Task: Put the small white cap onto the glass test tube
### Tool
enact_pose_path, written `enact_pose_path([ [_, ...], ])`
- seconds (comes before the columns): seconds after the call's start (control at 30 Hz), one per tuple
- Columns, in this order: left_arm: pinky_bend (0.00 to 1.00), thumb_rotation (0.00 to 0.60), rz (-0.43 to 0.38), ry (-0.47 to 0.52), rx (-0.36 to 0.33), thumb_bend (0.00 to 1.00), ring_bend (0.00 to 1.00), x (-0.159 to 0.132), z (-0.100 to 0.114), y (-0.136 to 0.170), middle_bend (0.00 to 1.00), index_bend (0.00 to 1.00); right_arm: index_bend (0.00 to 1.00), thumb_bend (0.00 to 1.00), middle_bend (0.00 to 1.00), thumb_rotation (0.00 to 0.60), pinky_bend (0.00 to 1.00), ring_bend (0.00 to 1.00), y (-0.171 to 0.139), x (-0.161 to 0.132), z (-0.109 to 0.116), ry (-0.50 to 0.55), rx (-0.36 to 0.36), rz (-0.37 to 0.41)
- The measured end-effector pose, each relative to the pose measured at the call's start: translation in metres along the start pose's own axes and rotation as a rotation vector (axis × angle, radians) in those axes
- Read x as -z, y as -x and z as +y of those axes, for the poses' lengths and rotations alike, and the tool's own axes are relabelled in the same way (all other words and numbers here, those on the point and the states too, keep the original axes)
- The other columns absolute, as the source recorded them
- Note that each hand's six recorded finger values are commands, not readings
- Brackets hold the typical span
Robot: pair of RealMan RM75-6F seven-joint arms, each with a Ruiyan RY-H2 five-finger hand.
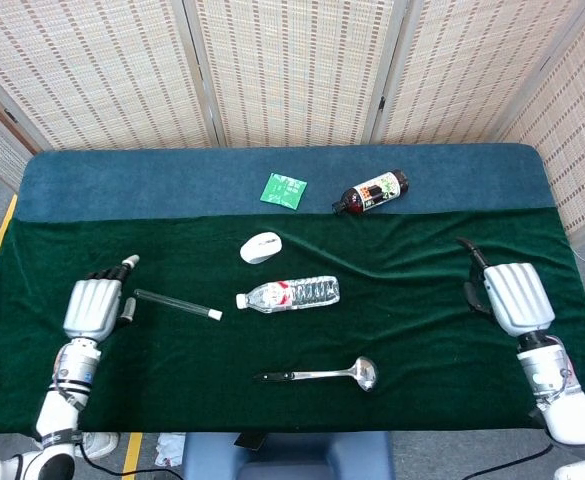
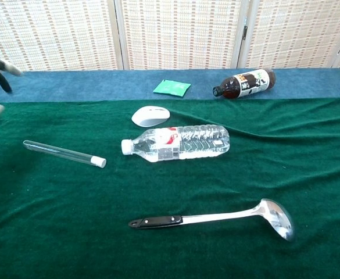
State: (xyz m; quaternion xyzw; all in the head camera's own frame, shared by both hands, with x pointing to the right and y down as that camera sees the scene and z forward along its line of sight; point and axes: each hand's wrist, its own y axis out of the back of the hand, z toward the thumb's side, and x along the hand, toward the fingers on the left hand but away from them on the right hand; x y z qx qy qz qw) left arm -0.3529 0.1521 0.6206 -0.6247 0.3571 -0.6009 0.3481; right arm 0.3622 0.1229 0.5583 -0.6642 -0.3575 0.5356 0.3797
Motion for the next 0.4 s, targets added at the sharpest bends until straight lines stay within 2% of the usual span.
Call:
enact_pose_path([
  [0.13,0.10,0.600,0.032,0.074,-0.071,0.42,0.12,0.036,0.016,0.022,0.12,0.13,0.00,0.58,0.02,0.547,0.03,0.05,-0.019,0.025,-0.003,0.004,0.016,-0.048],
  [0.27,0.07,0.600,0.067,0.116,-0.123,0.41,0.11,0.067,0.024,0.054,0.12,0.13,0.00,0.58,0.02,0.536,0.03,0.05,-0.039,0.042,-0.006,0.022,0.042,-0.082],
  [0.4,0.06,0.600,0.078,0.126,-0.149,0.41,0.11,0.081,0.025,0.080,0.12,0.13,0.00,0.58,0.02,0.534,0.02,0.03,-0.061,0.056,-0.012,0.036,0.058,-0.121],
])
